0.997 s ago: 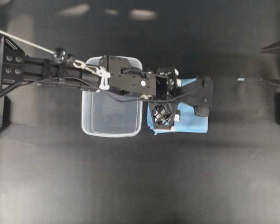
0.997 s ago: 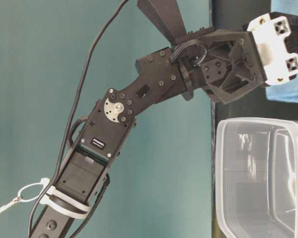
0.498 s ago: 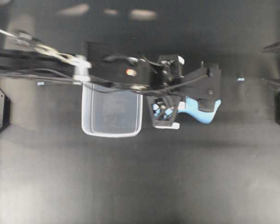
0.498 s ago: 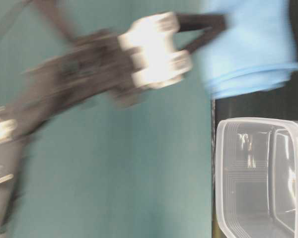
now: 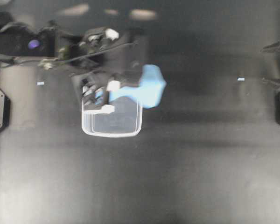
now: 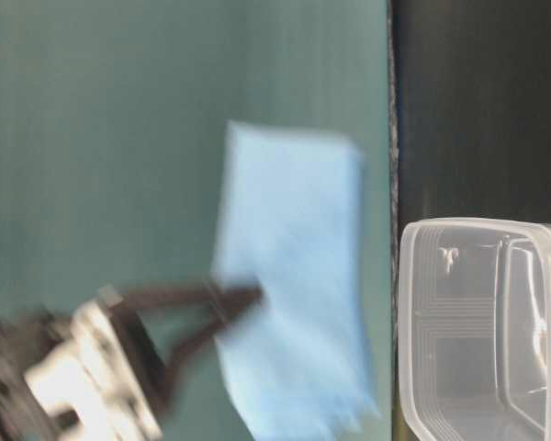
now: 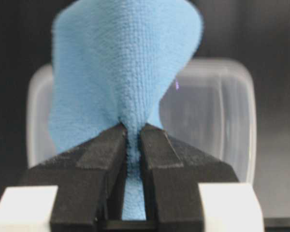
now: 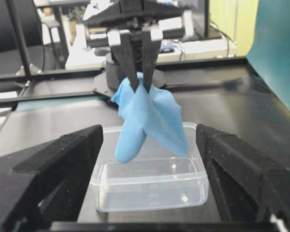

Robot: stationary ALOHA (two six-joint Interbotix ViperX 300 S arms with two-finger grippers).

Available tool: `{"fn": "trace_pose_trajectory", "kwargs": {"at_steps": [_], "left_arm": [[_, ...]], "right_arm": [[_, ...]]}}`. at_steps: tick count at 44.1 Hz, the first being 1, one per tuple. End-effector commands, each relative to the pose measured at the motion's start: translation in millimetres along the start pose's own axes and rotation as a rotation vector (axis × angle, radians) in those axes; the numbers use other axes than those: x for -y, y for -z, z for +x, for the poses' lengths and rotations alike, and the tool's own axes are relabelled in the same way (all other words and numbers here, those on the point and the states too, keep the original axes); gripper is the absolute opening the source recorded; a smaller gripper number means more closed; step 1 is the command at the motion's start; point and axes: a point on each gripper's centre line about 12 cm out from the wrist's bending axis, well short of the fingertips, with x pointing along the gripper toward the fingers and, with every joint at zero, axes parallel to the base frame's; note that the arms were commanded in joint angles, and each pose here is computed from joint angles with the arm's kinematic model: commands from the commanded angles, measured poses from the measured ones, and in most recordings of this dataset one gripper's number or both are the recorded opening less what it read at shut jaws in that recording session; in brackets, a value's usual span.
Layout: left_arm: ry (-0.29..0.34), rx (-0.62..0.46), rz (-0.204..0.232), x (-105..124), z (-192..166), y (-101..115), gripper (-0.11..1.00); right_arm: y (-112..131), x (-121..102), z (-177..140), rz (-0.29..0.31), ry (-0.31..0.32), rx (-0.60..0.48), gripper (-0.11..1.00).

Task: Place the blue towel into the container with the left arm.
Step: 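Lift the towel and carry it left over the clear container, then lower the towel into the container and open the left gripper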

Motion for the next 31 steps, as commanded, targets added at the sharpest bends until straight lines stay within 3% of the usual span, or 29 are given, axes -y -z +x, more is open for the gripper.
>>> {"fn": "trace_pose_trajectory", "kwargs": {"at_steps": [1, 8, 31], "left_arm": [[-0.002, 0.042, 0.010, 3.7, -2.2, 12.7, 0.05], [0.002, 0.048, 0.011, 6.9, 7.4, 26.4, 0.05], [0.004, 0.004, 0.005, 6.6, 29.5, 40.5, 0.06]], "right_arm": [[-2.7, -0.1, 1.1, 0.005, 0.000, 0.009, 0.75], [-3.3, 0.1, 0.9, 0.006, 0.001, 0.014, 0.75], [-3.1, 0.1, 1.1, 0.006, 0.001, 0.012, 0.75]]}}
